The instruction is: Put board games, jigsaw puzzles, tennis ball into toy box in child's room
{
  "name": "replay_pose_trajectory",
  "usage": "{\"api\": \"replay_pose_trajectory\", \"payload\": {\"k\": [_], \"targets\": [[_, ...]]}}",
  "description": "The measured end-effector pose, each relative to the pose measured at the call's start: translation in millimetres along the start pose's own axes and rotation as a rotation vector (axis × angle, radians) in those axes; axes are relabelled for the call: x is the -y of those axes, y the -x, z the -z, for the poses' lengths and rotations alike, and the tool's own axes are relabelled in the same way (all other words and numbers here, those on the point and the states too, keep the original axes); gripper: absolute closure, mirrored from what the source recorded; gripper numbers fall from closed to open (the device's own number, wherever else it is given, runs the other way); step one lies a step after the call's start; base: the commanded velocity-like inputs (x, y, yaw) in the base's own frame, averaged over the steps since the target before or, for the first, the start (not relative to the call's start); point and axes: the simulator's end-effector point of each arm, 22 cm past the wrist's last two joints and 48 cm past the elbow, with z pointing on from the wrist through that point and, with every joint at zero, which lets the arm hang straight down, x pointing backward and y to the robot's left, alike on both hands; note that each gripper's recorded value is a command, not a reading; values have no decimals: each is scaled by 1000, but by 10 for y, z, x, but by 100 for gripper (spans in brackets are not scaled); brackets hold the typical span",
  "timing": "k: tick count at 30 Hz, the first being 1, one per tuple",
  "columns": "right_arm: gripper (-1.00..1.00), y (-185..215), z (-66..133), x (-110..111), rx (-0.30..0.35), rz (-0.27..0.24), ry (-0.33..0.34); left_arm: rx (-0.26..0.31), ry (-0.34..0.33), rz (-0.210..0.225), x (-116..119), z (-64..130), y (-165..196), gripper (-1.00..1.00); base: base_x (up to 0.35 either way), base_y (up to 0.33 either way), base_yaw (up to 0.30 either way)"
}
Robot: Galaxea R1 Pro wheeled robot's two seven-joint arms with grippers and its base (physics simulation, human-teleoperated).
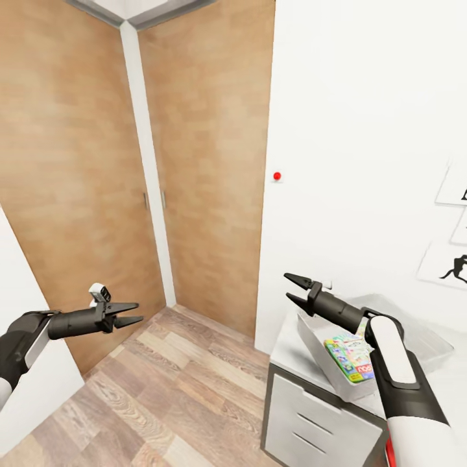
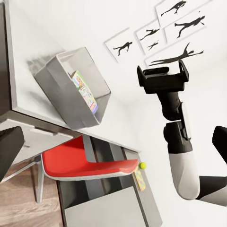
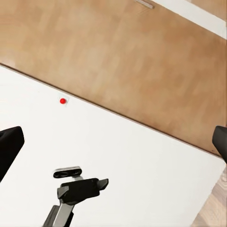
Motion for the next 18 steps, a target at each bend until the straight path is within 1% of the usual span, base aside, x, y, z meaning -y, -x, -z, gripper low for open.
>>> {"api": "replay_pose_trajectory", "payload": {"k": [3, 8, 18], "targets": [[-100, -69, -56, -34, -5, -12, 12, 1, -1, -3, 18, 2, 4, -100, 0, 0, 230], [-100, -213, -99, -19, -21, -29, 13, 2, -2, -9, 48, 7, 10, -100, 0, 0, 231], [-100, -579, -197, 18, -90, -34, 0, 5, -4, -21, 106, 20, 25, -100, 0, 0, 234]]}}
